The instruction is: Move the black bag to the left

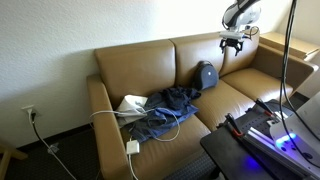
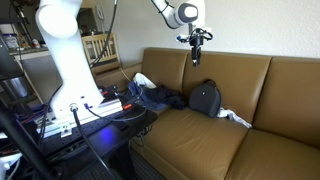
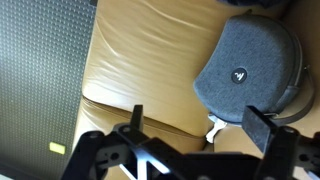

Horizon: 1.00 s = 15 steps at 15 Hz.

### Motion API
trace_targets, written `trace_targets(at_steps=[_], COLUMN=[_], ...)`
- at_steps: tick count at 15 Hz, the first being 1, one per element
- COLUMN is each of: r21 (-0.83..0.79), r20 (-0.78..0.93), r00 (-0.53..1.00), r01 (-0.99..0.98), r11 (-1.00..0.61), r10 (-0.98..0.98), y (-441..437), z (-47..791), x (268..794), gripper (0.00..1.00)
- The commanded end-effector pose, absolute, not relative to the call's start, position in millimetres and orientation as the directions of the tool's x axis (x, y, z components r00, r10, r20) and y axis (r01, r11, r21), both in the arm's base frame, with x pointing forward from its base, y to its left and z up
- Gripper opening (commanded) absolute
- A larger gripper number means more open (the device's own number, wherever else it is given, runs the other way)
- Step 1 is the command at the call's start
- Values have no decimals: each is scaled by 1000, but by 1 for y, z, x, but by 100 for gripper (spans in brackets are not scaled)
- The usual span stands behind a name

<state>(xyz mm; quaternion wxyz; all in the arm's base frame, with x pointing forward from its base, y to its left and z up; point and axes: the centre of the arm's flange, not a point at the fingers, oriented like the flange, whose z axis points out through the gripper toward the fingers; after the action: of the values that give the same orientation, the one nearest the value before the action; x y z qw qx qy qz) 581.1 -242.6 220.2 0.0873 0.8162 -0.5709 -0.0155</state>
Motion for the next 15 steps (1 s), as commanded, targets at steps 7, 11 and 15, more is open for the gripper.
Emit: trace_targets(at_steps=[7, 11, 15], r21=[8, -143, -175], r20=[53, 195, 215], r00=[-133, -194, -256], r01=[-991, -975, -960], r11=[134, 168, 221], r10=[-990, -961, -942], y=[-253, -254, -264], z=[111, 101, 79], x=[667, 701, 707], gripper=[100, 100, 100])
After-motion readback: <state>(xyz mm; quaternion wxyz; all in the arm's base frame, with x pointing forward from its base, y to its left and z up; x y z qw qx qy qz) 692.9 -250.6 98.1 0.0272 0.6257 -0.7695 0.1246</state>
